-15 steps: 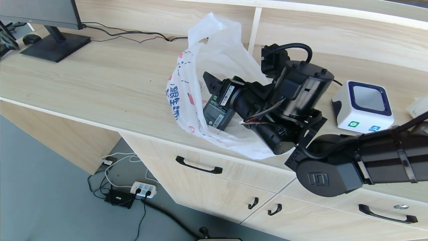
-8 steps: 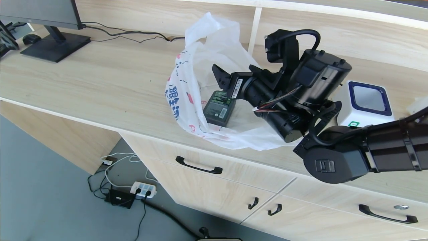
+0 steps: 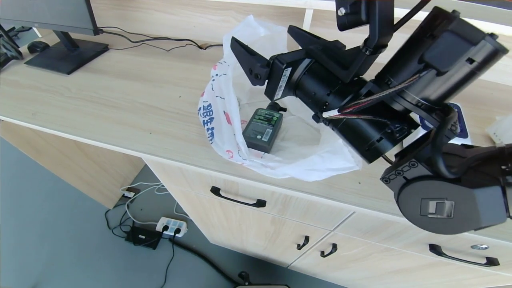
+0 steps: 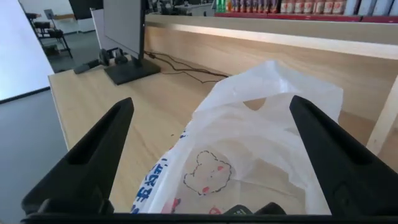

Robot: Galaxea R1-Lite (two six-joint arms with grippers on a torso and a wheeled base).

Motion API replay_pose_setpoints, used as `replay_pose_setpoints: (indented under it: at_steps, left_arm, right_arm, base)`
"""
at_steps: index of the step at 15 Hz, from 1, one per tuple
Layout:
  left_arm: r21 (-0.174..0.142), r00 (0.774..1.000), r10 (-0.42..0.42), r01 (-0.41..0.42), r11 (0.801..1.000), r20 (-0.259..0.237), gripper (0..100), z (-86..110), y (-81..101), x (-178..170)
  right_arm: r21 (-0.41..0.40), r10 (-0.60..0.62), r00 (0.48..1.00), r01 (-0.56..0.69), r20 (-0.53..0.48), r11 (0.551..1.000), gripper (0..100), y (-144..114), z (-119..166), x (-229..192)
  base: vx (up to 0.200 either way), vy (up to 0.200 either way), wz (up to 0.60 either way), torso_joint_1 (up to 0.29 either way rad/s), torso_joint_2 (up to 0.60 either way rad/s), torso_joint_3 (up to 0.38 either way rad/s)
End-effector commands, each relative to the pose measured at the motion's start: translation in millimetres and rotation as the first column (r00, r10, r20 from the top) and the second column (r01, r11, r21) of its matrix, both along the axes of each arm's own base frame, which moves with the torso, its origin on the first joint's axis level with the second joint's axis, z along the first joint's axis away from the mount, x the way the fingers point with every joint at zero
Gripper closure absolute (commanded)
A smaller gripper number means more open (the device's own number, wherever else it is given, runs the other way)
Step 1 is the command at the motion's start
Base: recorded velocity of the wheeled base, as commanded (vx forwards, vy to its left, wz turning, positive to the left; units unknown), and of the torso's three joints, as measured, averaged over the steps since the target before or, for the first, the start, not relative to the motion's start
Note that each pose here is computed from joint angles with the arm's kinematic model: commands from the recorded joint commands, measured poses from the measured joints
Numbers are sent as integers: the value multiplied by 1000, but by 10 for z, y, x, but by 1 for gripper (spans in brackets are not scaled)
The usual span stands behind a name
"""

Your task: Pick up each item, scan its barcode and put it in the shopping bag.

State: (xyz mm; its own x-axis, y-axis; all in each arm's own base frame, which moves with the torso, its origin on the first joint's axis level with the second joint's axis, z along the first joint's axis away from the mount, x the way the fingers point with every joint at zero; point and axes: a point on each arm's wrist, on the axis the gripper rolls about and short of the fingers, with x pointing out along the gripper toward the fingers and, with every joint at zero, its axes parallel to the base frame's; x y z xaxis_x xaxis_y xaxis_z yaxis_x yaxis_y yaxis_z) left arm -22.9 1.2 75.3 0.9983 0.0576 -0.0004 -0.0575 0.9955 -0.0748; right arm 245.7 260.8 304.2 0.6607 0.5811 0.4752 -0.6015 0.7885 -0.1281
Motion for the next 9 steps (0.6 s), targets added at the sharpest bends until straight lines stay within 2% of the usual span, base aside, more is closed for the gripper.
replay_pose_setpoints:
  at_steps: [1, 5, 9]
  left_arm:
    - [0, 1000, 1, -1, 1000, -1, 0, 0, 0, 1]
    - [0, 1000, 1, -1, 1000, -1, 0, 0, 0, 1]
    - [0, 1000, 1, -1, 1000, -1, 0, 0, 0, 1]
  right_arm:
    - [21, 25, 1000, -25, 14, 999, 0, -66, 55, -116]
    - [29, 50, 998, -51, 46, 998, 0, -112, -65, -140]
    - [56, 46, 997, -49, 62, 997, 0, -141, -32, -132]
  base:
    - [0, 0, 0, 0, 0, 0]
    - [0, 0, -600, 0, 4, 2]
    - [0, 0, -600, 4, 4, 2]
